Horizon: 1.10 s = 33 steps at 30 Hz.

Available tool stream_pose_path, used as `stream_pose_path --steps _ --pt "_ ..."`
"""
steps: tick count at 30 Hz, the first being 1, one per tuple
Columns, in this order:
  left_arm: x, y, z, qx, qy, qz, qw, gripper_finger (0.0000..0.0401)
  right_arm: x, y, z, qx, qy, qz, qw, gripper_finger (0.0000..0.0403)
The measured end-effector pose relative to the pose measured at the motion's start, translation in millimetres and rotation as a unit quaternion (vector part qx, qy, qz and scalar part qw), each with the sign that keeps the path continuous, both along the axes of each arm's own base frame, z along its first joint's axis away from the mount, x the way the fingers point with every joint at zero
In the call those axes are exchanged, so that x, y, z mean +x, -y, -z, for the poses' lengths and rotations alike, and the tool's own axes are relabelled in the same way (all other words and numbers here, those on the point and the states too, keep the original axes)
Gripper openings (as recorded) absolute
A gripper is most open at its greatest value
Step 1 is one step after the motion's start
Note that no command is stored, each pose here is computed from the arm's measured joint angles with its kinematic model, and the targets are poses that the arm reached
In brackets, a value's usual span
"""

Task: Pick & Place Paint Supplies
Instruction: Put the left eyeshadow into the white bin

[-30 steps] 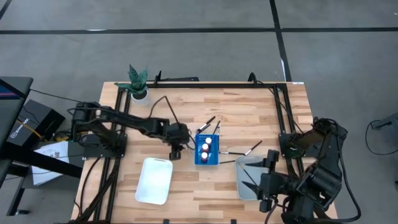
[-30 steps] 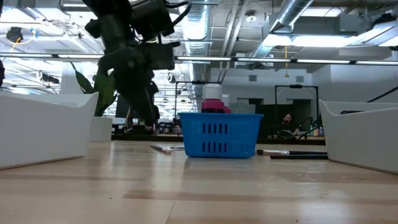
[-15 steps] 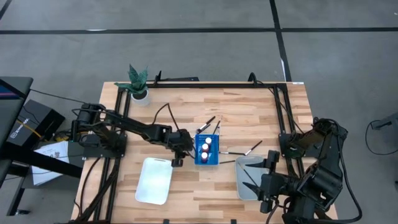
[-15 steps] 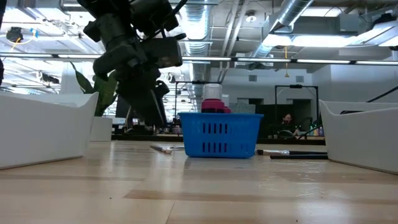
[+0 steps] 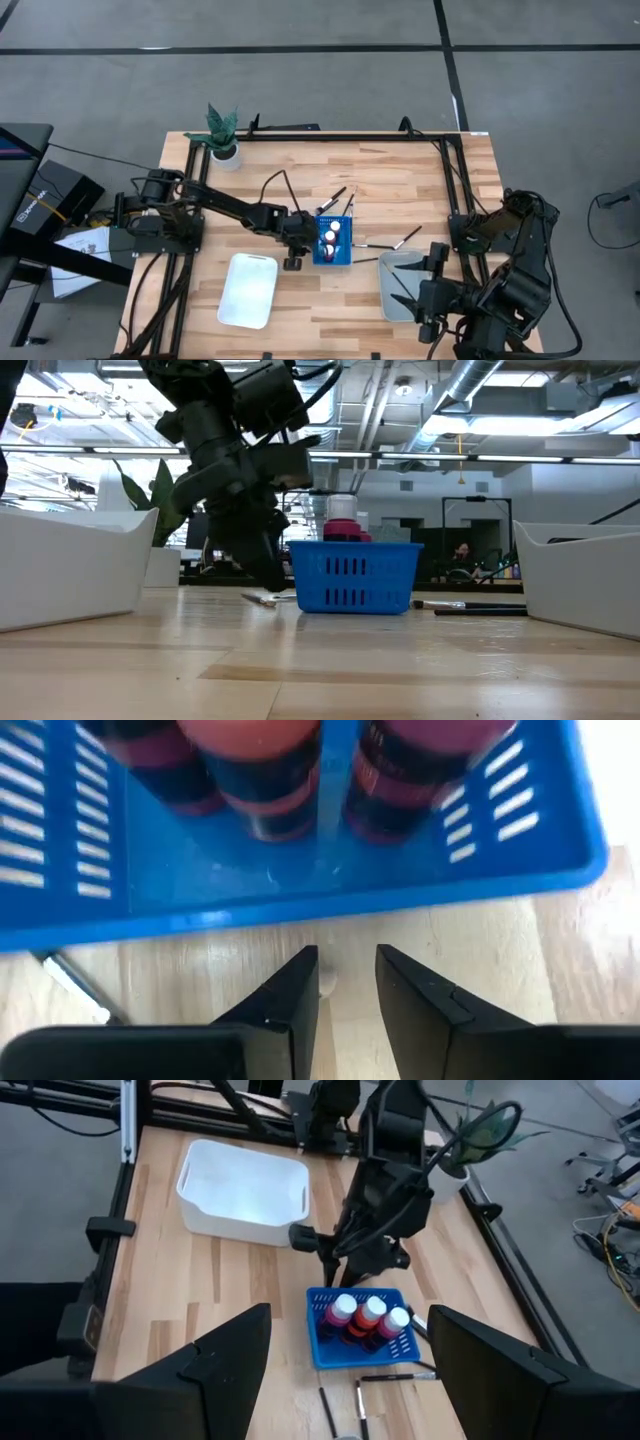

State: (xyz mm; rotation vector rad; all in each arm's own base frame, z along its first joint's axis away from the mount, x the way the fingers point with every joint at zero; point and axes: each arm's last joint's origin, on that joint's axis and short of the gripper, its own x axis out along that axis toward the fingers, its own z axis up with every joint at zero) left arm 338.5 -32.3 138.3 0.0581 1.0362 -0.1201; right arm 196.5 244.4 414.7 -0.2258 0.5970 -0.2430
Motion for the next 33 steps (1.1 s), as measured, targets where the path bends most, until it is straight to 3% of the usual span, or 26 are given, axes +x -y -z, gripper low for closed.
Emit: stream_pose_path --steps 21,29,33 --pt "3 -3 23 0.008 -0.031 0.003 0.999 0.0095 -2 -1 0 0.004 0.0 -0.002 1.0 0.0265" --pt "-6 -1 -13 0.006 0.003 0.008 1.0 0.0095 -2 -1 0 0.004 0.0 -0.002 1.0 0.0265" --pt "-20 6 -24 0.003 -0.03 0.01 0.999 0.0095 -2 -2 0 0.006 0.001 -0.001 1.0 0.0265"
